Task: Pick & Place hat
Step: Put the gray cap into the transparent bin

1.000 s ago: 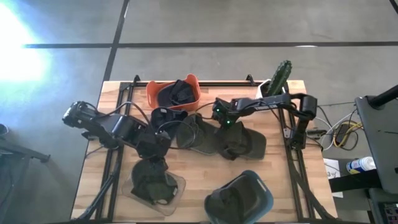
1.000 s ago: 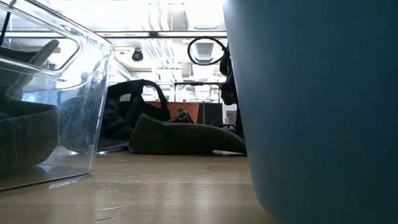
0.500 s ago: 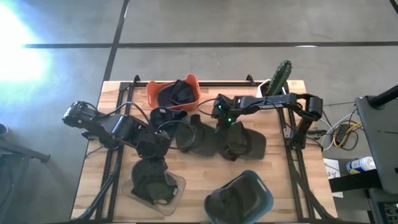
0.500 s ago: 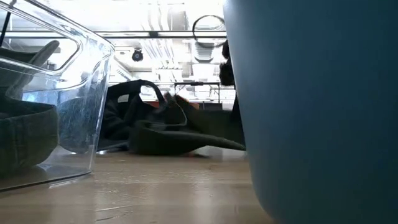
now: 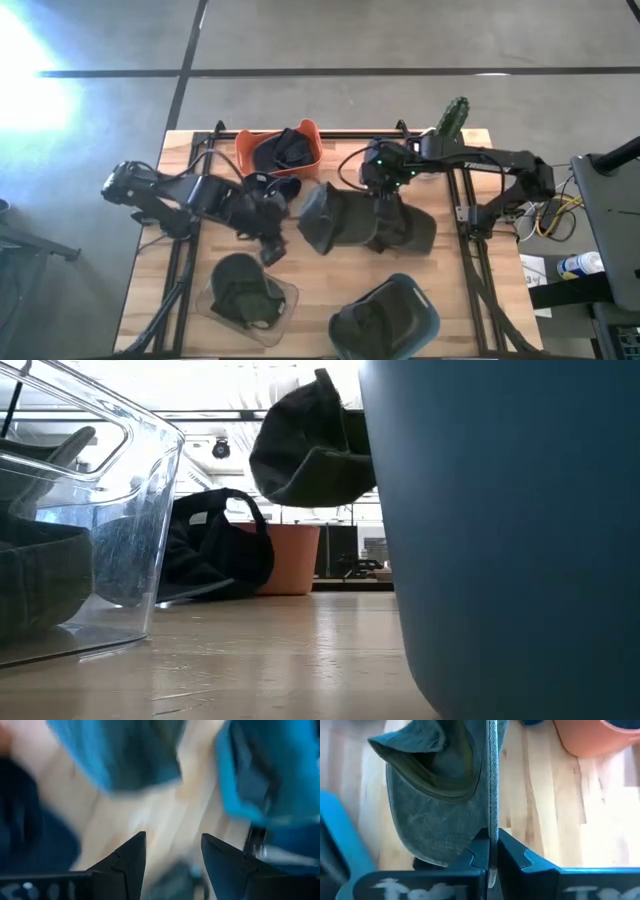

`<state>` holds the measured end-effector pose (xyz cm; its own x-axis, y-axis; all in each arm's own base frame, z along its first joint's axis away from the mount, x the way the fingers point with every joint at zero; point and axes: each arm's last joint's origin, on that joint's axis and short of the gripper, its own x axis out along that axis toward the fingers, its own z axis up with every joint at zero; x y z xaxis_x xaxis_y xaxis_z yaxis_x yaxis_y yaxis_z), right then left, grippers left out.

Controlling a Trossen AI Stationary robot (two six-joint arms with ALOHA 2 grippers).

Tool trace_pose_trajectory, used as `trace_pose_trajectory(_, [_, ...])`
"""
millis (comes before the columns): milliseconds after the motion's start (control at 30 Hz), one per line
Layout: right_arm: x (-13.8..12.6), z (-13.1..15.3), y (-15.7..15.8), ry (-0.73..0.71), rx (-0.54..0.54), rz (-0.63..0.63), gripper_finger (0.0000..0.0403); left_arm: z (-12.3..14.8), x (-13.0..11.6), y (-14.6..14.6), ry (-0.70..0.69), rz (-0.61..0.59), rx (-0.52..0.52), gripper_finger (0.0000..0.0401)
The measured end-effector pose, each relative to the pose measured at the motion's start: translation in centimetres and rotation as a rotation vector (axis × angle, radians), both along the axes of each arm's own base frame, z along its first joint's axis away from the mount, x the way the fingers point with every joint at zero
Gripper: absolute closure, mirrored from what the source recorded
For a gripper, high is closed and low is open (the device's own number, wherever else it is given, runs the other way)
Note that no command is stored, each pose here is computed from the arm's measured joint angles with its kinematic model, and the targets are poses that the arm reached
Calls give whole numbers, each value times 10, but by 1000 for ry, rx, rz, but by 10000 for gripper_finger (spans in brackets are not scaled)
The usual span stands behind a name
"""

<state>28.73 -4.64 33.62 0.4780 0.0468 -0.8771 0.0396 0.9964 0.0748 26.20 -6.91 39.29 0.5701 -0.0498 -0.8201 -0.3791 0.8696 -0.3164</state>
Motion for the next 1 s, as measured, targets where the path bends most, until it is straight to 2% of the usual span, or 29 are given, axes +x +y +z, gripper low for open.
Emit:
trace_pose_trajectory(167, [10, 13, 25, 71, -132, 129, 390, 19, 20, 15, -239, -4, 46, 218])
trace_pose_trajectory(300, [24, 4, 42, 168, -147, 231, 390, 29, 29, 27, -353, 20, 100, 218])
trace_pose_trajectory(433, [38, 7, 57, 135, -192, 321, 390, 14, 45, 35, -288, -34, 202, 218])
trace_pose_trajectory(567, [43, 23, 63, 63, -194, 334, 390, -6, 63, 32, -224, -108, 263, 218])
trace_pose_trajectory(767, [43, 44, 66, -6, -191, 298, 390, -18, 82, 30, -244, -151, 308, 218])
trace_pose_trajectory(1000, [45, 50, 71, -36, -180, 293, 390, -20, 90, 31, -279, -173, 341, 218])
